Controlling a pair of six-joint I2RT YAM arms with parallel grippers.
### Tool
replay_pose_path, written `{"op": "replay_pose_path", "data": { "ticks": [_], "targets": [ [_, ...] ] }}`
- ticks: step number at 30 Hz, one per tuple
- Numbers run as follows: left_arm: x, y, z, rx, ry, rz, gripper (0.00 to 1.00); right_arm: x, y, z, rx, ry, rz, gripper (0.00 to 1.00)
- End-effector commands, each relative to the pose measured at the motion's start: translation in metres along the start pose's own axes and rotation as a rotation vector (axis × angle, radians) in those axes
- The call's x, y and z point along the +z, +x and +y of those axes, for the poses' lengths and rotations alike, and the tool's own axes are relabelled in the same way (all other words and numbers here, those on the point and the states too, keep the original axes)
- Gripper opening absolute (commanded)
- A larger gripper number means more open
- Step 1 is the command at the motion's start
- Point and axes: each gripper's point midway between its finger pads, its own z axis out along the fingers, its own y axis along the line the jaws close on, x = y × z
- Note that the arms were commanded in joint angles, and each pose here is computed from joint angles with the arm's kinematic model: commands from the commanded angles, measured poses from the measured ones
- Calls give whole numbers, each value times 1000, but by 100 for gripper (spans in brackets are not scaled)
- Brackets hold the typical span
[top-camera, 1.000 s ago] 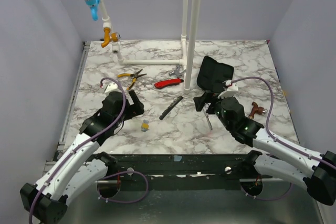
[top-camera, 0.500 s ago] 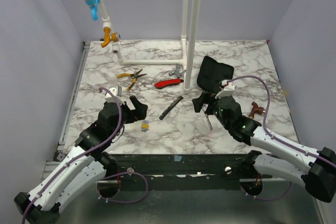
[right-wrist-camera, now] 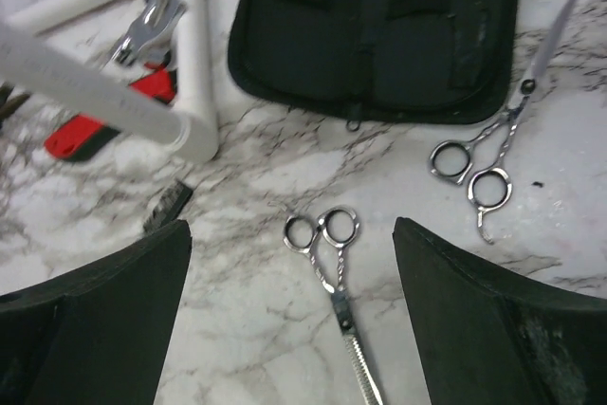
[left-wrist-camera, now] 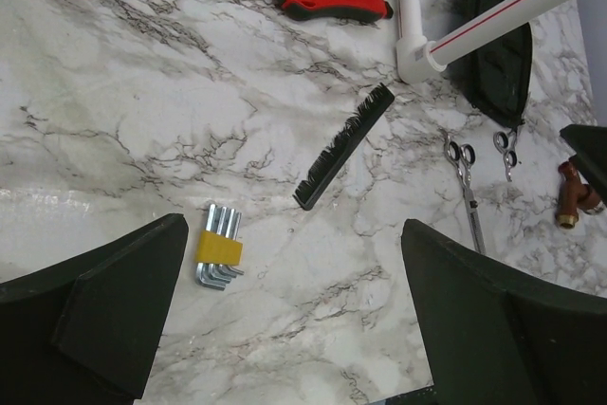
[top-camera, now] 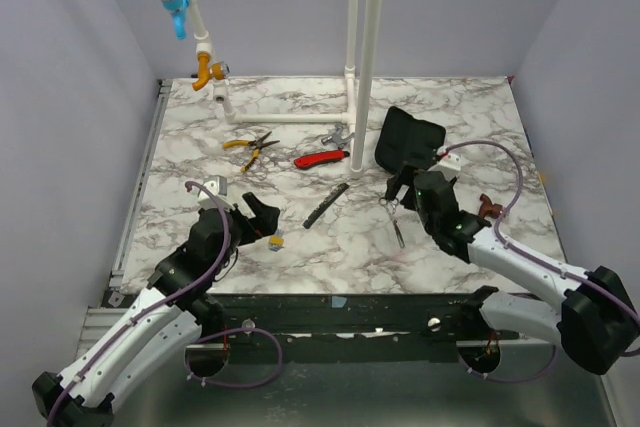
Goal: Sort the hair-cutting tools
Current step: Pick up the hairdressing tool bag at the center of the board.
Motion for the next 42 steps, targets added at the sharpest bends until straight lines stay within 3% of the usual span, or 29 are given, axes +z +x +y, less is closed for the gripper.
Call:
{"op": "replay_pose_path", "data": {
  "ticks": [1, 15, 29, 38, 41, 42],
  "targets": [
    [5, 1, -4, -23, -9, 17, 98, 26, -28, -13, 112, 78, -22, 89],
    [6, 11, 1, -41, 3, 33, 97, 134, -48, 8, 35, 232, 23, 75],
    [8, 18, 3, -50, 8, 45, 97, 176, -9, 13, 56, 186, 142, 50],
    [6, 19, 4, -68, 5, 48, 97, 172, 11, 4, 47, 190, 190, 25],
    [5, 19, 5, -71, 1, 49, 97, 166, 14, -2, 54, 192, 200, 2],
    [5, 20, 5, -72, -2, 50, 97, 164, 14, -4, 59, 194, 201, 1]
  ]
}}
